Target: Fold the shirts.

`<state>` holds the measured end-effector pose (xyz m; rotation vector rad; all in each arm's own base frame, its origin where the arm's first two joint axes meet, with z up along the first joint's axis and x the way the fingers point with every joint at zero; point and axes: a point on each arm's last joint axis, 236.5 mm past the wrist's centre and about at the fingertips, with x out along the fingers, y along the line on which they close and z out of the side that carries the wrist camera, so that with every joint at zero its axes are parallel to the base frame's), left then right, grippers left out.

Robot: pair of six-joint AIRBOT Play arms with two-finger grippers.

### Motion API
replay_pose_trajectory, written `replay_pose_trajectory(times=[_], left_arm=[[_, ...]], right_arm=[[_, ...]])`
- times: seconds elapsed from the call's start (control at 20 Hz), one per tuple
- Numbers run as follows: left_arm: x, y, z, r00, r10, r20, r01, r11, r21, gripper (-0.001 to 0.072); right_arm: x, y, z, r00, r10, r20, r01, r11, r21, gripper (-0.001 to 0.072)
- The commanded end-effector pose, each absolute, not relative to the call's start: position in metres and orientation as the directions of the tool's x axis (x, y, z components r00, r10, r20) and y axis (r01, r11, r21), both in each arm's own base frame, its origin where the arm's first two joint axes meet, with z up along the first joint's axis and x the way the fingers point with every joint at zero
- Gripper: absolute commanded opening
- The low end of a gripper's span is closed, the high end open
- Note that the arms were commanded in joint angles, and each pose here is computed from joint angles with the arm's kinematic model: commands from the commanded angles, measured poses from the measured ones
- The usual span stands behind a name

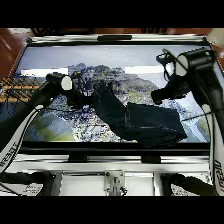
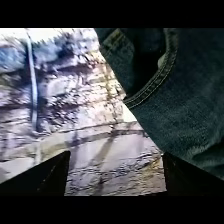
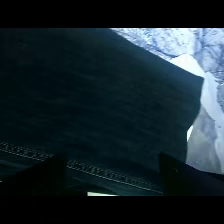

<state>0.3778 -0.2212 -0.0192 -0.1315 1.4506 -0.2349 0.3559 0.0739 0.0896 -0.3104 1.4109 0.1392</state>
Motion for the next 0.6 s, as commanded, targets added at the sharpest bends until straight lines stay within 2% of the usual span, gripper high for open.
replay_pose_trajectory(times=[0.0,0.25,0.3,0.35,0.4,0.45,0.5,0.55], left_arm=[[0.372,-0.255,-0.068,-0.010,-0.374,-0.927,-0.002,0.927,-0.374,0.0662],[0.383,-0.291,-0.094,0.012,-0.466,-0.885,-0.063,0.883,-0.466,0.0659],[0.386,-0.293,-0.094,0.026,-0.469,-0.883,-0.058,0.881,-0.469,0.0608],[0.389,-0.295,-0.093,0.040,-0.471,-0.881,-0.057,0.879,-0.473,0.0369],[0.389,-0.295,-0.093,0.042,-0.472,-0.881,-0.056,0.879,-0.473,0.0169],[0.390,-0.294,-0.092,0.042,-0.472,-0.881,-0.056,0.879,-0.474,0.0097],[0.390,-0.294,-0.091,0.044,-0.473,-0.880,-0.047,0.879,-0.474,0.0054],[0.389,-0.294,-0.089,0.040,-0.473,-0.880,-0.016,0.880,-0.474,0.0052]], right_arm=[[0.356,0.094,0.052,0.036,-0.042,-0.998,-0.311,0.949,-0.051,0.0663],[0.353,0.092,0.047,0.008,-0.053,-0.999,-0.321,0.946,-0.053,0.0663],[0.349,0.091,0.047,-0.007,-0.057,-0.998,-0.325,0.944,-0.052,0.0663],[0.345,0.090,0.047,-0.024,-0.062,-0.998,-0.326,0.944,-0.051,0.0663],[0.341,0.088,0.047,-0.043,-0.068,-0.997,-0.335,0.941,-0.050,0.0663],[0.334,0.085,0.048,-0.069,-0.084,-0.994,-0.349,0.936,-0.055,0.0663],[0.333,0.079,0.049,-0.071,-0.092,-0.993,-0.340,0.938,-0.063,0.0663],[0.331,0.064,0.047,-0.069,-0.119,-0.991,-0.317,0.944,-0.091,0.0663]])
